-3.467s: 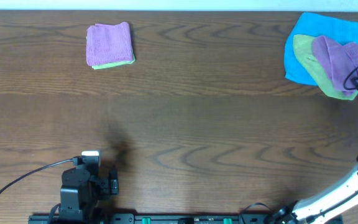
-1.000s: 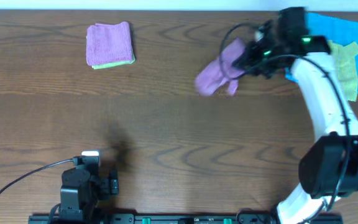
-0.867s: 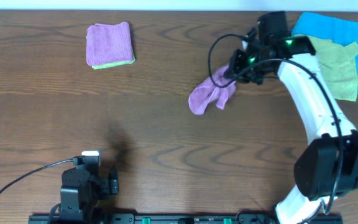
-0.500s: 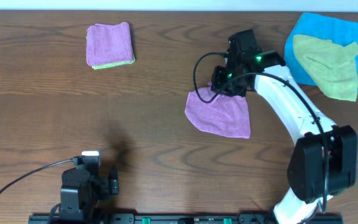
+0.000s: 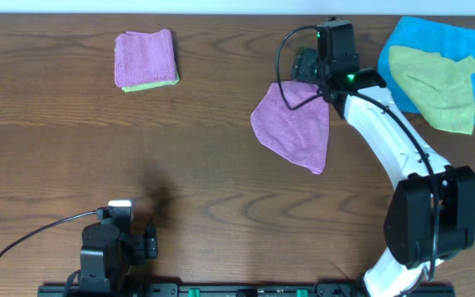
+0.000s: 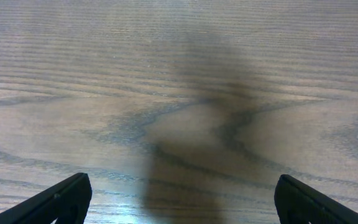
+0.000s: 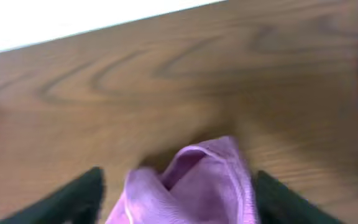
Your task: Fold the cloth
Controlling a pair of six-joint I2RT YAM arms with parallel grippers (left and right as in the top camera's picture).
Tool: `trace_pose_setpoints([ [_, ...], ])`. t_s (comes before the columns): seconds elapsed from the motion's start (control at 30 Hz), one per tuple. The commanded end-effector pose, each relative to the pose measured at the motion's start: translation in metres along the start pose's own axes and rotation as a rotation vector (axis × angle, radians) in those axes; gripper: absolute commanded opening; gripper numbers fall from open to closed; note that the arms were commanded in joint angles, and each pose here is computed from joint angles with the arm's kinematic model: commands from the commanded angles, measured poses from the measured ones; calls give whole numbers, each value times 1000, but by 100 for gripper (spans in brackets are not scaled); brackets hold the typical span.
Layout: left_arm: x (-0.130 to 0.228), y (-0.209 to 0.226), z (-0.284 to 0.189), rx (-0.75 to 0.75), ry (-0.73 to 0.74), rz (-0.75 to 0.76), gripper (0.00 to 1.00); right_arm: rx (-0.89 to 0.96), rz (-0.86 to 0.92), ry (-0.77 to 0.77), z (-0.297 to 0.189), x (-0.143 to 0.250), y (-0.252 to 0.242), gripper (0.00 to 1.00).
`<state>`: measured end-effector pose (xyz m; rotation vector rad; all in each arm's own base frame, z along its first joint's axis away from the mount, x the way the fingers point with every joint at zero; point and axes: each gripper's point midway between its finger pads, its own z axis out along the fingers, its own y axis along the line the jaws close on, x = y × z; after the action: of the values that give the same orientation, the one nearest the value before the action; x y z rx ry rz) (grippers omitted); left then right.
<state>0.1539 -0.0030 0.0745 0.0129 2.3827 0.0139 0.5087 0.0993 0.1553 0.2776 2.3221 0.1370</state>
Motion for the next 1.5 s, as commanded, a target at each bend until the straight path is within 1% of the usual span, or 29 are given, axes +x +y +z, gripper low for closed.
trace_pose_setpoints([
  [0.0,18,2,4,-9,64,6,95,162,-27,-66,-3,-13,-31,85],
  [0.07,18,2,4,-9,64,6,95,170,-33,-42,-3,-7,-33,87],
  [0.2,18,2,4,-9,64,6,95,128,-48,150,-4,35,-34,87],
  [0.23,18,2,4,-10,64,6,95,121,-10,222,-6,50,-38,87],
  [0.3,18,2,4,-10,64,6,95,130,51,278,-5,64,-51,91],
  [0.33,18,2,4,-10,64,6,95,119,74,286,-2,66,-56,91],
  [0.4,18,2,4,-10,64,6,95,38,138,301,7,69,-63,89],
  [0.53,18,2,4,-10,64,6,95,-163,260,326,29,71,-71,80],
  [0.6,18,2,4,-9,64,6,95,-234,301,375,41,82,-71,78],
  [0.7,18,2,4,-9,64,6,95,-280,350,452,56,105,-66,73],
  [0.73,18,2,4,-9,64,6,95,-295,369,474,59,110,-62,72],
  [0.8,18,2,4,-10,64,6,95,-318,423,503,63,117,-50,75],
  [0.93,18,2,4,-9,64,6,95,-367,471,459,65,103,-32,73],
  [1.0,18,2,4,-10,64,6,95,-383,491,438,67,96,-26,60],
  [1.1,18,2,4,-10,64,6,95,-388,487,430,67,95,-21,18],
  [1.13,18,2,4,-10,64,6,95,-385,481,427,67,95,-21,7],
  [1.17,18,2,4,-10,64,6,95,-384,476,426,68,95,-21,2],
  [1.37,18,2,4,-10,64,6,95,-412,434,390,68,88,-16,1],
  [1.43,18,2,4,-10,64,6,95,-444,402,340,68,72,-11,2],
  [1.47,18,2,4,-10,64,6,95,-468,370,293,67,57,-7,2],
])
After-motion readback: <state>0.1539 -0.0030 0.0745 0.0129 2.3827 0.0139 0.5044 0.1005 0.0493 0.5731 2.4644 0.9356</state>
